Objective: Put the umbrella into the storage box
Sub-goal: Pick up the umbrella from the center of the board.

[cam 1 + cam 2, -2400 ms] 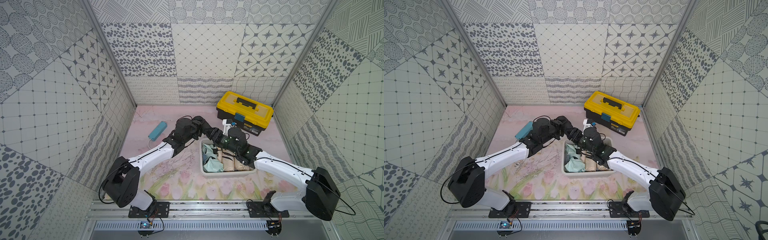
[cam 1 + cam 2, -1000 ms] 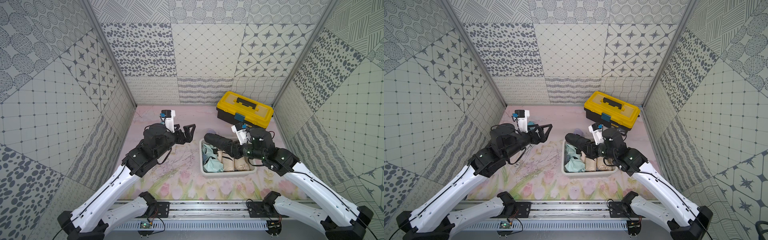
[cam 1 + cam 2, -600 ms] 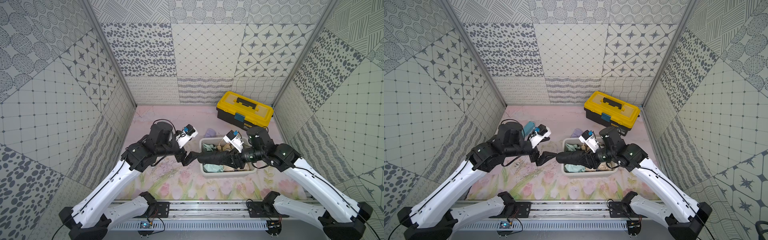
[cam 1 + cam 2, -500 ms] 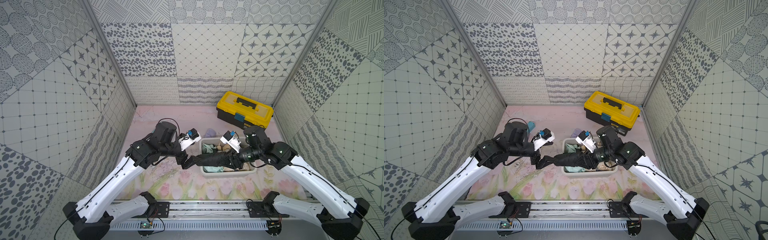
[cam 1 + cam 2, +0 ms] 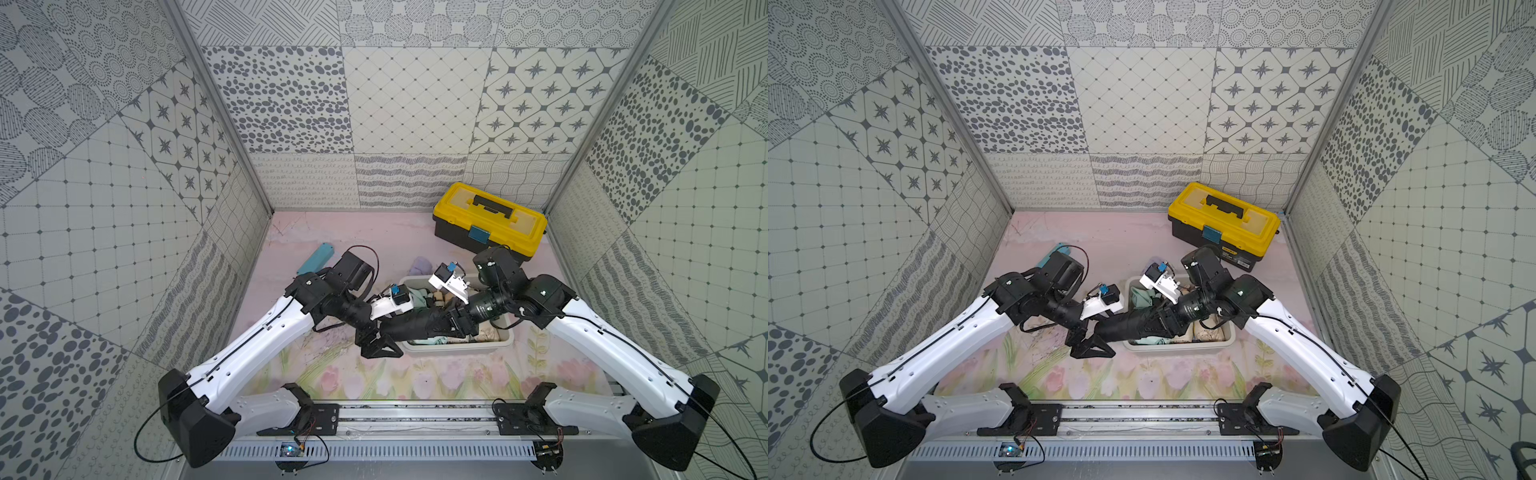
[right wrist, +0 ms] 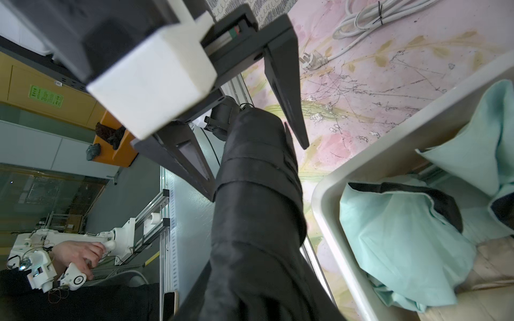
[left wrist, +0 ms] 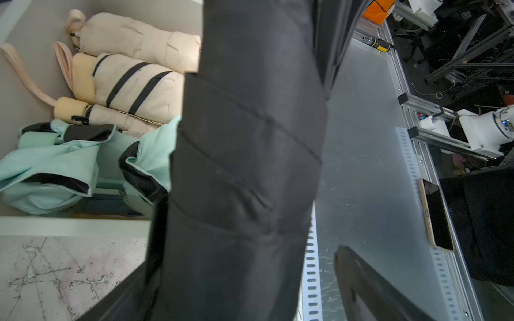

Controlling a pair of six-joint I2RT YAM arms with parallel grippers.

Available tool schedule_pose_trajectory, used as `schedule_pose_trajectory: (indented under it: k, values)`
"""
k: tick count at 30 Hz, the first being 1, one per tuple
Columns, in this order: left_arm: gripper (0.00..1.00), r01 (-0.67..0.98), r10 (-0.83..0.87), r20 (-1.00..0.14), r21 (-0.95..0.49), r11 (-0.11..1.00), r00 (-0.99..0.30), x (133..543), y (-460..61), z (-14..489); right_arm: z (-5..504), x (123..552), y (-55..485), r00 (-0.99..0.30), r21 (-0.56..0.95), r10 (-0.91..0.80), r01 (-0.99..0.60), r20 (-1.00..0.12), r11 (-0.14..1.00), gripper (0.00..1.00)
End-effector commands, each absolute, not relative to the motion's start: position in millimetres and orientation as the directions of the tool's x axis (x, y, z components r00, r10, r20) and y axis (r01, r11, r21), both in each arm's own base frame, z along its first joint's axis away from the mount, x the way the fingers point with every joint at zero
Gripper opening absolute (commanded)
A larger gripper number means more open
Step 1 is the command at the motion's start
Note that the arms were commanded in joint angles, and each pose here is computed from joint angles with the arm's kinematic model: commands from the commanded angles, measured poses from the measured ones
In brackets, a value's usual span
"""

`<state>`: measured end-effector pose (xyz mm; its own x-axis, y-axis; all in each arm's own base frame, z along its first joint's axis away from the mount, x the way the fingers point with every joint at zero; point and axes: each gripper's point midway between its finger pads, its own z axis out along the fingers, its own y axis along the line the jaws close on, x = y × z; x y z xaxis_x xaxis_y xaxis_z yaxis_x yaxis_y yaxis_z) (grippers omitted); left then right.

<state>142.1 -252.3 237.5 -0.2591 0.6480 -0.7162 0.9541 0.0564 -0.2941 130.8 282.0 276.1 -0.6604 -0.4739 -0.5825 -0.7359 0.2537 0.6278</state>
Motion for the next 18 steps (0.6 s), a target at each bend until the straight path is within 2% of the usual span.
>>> schedule_pose_trajectory:
  k: [1, 8, 13, 14, 18]
  values:
    - [0.9, 0.961, 0.606, -0.777, -0.268, -0.076, -0.169, 130.5, -260.0, 243.5, 310.3, 136.7, 298.5, -0.586, 0.591, -0.424, -0.795, -0.69, 0.136, 0.14]
    - [0.61, 0.963, 0.598, -0.79, -0.248, -0.109, -0.136, 128.3, -261.1, 243.5, 309.7, 140.8, 304.3, -0.586, 0.598, -0.43, -0.792, -0.687, 0.125, 0.14]
    - [0.33, 0.967, 0.579, -0.807, -0.227, -0.119, -0.118, 130.2, -263.8, 246.0, 318.3, 142.4, 306.3, -0.581, 0.593, -0.42, -0.797, -0.698, 0.117, 0.17]
    - [0.29, 0.969, 0.574, -0.811, -0.217, -0.118, -0.112, 131.6, -264.6, 246.1, 319.5, 143.3, 306.0, -0.581, 0.589, -0.416, -0.799, -0.7, 0.124, 0.22]
    - [0.26, 0.979, 0.541, -0.833, -0.187, -0.083, -0.113, 142.0, -270.1, 248.8, 326.1, 153.6, 298.3, -0.597, 0.561, -0.371, -0.8, -0.712, 0.212, 0.6]
